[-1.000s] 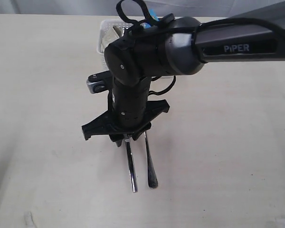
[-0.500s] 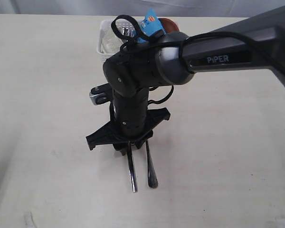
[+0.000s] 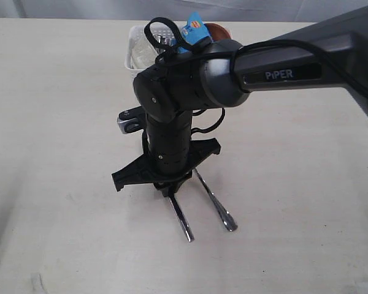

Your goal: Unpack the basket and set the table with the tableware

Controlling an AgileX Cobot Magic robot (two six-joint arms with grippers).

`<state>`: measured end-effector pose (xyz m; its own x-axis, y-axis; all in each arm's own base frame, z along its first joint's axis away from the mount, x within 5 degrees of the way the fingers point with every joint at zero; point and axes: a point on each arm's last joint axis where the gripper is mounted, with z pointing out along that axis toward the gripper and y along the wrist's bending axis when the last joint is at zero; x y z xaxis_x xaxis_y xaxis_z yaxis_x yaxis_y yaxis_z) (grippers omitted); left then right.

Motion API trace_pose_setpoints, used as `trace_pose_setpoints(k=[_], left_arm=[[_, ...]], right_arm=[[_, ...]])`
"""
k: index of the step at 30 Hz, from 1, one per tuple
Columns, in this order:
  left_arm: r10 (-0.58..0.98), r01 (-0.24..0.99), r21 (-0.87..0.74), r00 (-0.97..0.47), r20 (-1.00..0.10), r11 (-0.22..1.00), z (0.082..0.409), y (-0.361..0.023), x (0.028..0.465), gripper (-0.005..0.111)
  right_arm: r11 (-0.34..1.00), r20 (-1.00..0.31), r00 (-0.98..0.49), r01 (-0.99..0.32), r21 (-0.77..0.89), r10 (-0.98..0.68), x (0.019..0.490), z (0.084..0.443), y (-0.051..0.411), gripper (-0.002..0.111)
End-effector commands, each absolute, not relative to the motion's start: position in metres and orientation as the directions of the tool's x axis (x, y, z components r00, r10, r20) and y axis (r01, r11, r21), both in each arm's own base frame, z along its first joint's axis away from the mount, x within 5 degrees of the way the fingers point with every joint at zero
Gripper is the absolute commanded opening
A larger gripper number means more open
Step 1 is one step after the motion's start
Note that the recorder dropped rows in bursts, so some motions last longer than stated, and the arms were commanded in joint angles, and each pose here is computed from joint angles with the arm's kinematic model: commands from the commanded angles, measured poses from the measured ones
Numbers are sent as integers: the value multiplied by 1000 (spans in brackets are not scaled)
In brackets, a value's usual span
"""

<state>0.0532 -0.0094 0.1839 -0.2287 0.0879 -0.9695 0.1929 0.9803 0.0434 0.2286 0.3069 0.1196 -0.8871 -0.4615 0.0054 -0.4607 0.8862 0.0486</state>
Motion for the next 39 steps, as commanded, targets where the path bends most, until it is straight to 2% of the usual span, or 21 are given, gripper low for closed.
trace_pose_setpoints(k=[1, 8, 15, 19, 25, 27, 29, 31, 34, 39], left_arm=[[91, 190, 48, -224, -970, 981, 184, -9, 53, 0], [91, 190, 48, -224, -970, 981, 184, -9, 53, 0], [91, 190, 48, -224, -970, 981, 184, -9, 53, 0], [91, 190, 48, -224, -970, 981, 184, -9, 53, 0], [91, 190, 48, -224, -970, 981, 184, -9, 53, 0], [91, 190, 48, -224, -970, 981, 184, -9, 53, 0], [91, 190, 48, -224, -970, 981, 184, -9, 53, 0], [91, 190, 48, -224, -970, 981, 184, -9, 53, 0], [91, 190, 48, -224, -970, 981, 184, -9, 53, 0], [91, 190, 48, -224, -970, 981, 184, -9, 53, 0]], right_arm=[[912, 45, -912, -403, 70, -407, 224, 105, 309, 0], [960, 25, -962, -268, 85, -271, 231, 120, 304, 0], [994, 38, -997, -70, 81, -74, 228, 111, 298, 0], [996, 65, -995, -68, 55, -72, 223, 111, 293, 0], [994, 27, -998, -58, 95, -61, 225, 122, 294, 0], [993, 20, -998, -61, 99, -63, 225, 124, 295, 6], [993, 18, -998, -61, 100, -63, 225, 124, 295, 18], [993, 19, -997, -71, 99, -74, 225, 124, 295, 34], [990, 14, -995, -92, 103, -94, 225, 126, 295, 52], [983, -19, -991, -133, 126, -131, 231, 147, 294, 53]])
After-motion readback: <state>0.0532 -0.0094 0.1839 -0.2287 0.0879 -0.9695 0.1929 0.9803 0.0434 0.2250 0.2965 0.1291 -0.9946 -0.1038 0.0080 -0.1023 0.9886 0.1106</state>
